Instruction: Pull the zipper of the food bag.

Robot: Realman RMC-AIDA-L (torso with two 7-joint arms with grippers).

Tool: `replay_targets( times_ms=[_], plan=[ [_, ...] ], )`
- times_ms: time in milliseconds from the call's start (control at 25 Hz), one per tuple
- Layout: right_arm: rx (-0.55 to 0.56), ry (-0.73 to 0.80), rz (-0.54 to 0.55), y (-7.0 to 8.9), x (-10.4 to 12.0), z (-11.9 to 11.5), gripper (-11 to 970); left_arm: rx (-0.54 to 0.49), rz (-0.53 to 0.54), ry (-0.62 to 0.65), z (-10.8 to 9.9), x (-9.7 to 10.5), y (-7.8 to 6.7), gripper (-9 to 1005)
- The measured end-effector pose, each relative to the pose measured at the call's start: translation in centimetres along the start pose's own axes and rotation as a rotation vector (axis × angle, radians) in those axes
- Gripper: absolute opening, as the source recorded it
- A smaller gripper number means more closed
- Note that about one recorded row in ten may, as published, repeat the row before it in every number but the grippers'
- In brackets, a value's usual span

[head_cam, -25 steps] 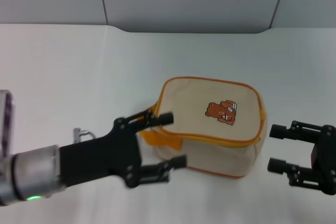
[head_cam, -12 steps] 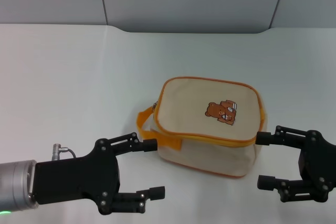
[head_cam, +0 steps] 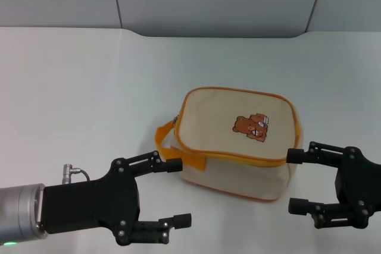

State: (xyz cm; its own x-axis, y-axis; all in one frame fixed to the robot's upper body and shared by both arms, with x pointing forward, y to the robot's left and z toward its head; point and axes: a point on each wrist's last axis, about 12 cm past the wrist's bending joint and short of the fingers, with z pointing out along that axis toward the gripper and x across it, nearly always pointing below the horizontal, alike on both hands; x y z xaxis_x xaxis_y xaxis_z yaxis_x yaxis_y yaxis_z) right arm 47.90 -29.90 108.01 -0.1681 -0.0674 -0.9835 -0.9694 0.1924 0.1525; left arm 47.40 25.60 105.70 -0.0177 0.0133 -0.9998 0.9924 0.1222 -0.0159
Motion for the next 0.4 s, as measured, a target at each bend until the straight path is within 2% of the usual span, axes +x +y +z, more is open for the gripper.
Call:
replay_targets(
  times_ms=[400],
  plan=[
    [-0.002,-0.005,-0.011,0.09,0.11,0.36,840,-0.009,0.013,-0.01,0.13,0.12,-0.2,832]
  ],
)
